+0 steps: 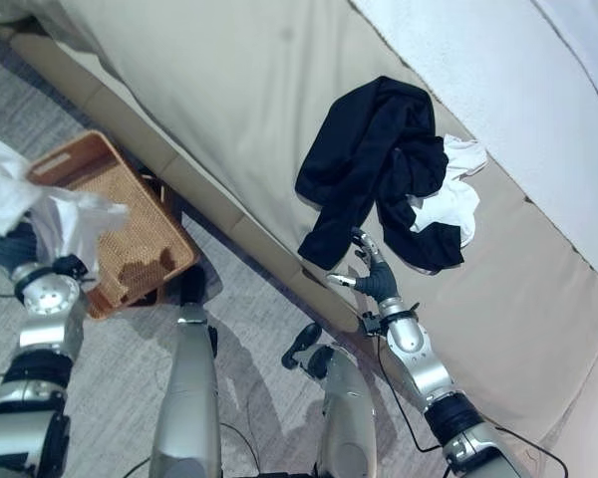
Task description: Pick up clothes into the bucket
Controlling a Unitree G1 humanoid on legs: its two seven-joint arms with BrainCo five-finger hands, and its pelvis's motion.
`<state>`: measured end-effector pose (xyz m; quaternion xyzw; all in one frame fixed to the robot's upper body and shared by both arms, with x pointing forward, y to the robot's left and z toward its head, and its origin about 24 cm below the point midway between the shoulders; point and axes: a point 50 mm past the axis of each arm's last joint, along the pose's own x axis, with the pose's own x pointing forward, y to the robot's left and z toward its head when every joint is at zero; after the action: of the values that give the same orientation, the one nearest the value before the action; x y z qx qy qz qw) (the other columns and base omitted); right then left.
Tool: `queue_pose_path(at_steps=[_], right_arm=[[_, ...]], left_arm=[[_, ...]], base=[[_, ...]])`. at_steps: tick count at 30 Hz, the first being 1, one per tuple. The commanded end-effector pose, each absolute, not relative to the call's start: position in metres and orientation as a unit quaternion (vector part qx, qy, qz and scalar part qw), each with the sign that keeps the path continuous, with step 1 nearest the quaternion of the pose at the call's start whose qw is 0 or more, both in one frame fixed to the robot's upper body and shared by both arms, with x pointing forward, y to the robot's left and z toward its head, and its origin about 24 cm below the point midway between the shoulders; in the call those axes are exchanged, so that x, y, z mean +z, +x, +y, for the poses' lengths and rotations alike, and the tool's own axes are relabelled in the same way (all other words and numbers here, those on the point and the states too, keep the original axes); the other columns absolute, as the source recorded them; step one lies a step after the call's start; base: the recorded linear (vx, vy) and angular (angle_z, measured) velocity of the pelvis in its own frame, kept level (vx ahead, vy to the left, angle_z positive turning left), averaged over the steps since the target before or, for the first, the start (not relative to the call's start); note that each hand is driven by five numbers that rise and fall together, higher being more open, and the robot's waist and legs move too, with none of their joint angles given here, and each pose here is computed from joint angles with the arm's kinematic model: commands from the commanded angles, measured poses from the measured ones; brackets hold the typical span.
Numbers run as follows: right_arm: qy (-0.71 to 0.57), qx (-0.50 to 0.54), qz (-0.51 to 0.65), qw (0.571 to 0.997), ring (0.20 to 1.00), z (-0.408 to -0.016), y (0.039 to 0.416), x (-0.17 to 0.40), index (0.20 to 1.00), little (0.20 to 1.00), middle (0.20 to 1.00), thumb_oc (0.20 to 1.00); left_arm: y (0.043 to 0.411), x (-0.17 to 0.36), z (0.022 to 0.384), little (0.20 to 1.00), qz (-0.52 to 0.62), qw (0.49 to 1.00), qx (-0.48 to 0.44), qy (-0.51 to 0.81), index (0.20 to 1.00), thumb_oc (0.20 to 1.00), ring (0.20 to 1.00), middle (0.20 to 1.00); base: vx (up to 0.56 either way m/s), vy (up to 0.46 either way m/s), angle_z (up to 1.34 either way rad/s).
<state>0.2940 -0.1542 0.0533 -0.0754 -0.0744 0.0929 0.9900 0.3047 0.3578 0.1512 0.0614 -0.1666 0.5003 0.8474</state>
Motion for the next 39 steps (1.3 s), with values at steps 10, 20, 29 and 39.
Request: queue_pose_path(at_steps=[10, 20, 29, 39], right_arm=[[-0.04, 0.09, -0.135, 0.986, 1.0, -0.159, 0.286, 0.074, 1.0, 1.0, 1.0, 1.0], [-0.033, 0.065, -0.137, 0.988, 1.0, -0.181, 0.272, 0.073, 1.0, 1.0, 1.0, 1.0], [-0.029, 0.076, -0.13, 0.988, 1.0, -0.183, 0.267, 0.073, 1.0, 1.0, 1.0, 1.0], [-0.024, 0.061, -0.14, 0.988, 1.0, -0.195, 0.264, 0.079, 1.0, 1.0, 1.0, 1.0]], left_arm=[[0.303, 0.207, 0.37, 0.2, -0.258, 0.813, 0.519, 0.061, 0.2, 0.2, 0.2, 0.2], [0.294, 0.197, 0.379, 0.2, -0.237, 0.804, 0.54, 0.079, 0.2, 0.2, 0.2, 0.2], [0.302, 0.18, 0.395, 0.2, -0.174, 0.805, 0.563, -0.071, 0.2, 0.2, 0.2, 0.2], [0.313, 0.19, 0.385, 1.0, -0.183, 0.836, 0.514, -0.056, 1.0, 1.0, 1.0, 1.0]], base=[[0.01, 0.043, -0.02], [0.05, 0.053, -0.11], [0.02, 0.006, -0.04], [0.0, 0.02, -0.03]])
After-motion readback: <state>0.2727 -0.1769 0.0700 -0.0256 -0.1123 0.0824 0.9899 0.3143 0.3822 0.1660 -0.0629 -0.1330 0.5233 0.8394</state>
